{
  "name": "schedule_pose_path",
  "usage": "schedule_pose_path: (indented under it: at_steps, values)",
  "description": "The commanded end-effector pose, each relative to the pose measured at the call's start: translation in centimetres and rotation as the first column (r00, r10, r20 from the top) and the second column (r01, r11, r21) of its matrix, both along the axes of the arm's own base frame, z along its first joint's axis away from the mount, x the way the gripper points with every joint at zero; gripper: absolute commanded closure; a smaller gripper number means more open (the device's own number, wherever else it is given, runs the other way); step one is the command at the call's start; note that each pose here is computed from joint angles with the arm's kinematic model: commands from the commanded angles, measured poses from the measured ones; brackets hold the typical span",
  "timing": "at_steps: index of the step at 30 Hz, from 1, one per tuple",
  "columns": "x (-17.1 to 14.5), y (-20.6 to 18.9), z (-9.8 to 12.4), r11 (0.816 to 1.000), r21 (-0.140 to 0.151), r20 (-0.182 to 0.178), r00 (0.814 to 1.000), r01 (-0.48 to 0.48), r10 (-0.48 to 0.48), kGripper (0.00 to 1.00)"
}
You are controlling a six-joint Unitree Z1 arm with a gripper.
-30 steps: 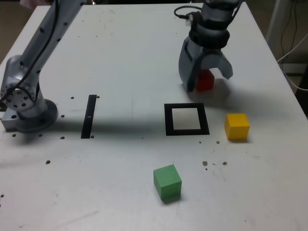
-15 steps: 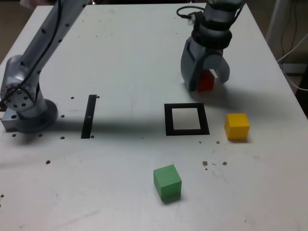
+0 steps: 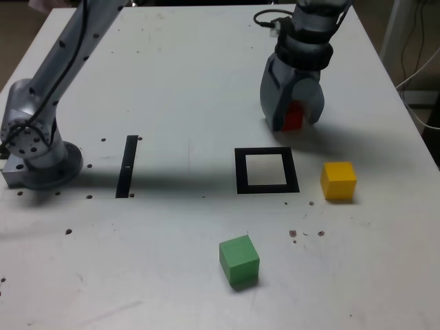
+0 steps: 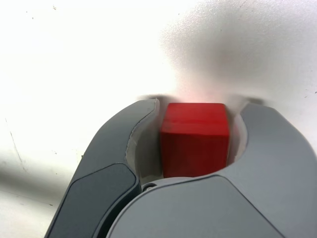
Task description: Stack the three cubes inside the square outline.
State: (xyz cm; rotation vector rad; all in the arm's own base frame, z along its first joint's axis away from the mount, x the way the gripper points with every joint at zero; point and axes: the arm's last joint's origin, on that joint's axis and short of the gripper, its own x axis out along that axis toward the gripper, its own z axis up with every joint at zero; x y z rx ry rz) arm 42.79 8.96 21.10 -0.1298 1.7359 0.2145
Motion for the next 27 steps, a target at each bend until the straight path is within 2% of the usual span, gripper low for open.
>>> schedule_pose_path:
  at_steps: [1,6,15,22,27]
  values:
    - [-0.1,0.0,0.1,1.0,0.002,-0.003,1.0,0.003,-0.003,0.72]
    - [-0.6,-0.2,0.7,1.0,0.003,-0.002,1.0,0.008,-0.008,0.72]
    - [-3.6,-1.4,3.7,0.999,0.004,0.008,0.999,0.047,-0.047,0.72]
    - [-6.3,-3.4,4.5,0.996,-0.023,-0.017,0.996,0.09,-0.09,0.72]
    - [-7.5,-6.0,5.1,0.988,-0.043,-0.01,0.988,0.151,-0.151,0.72]
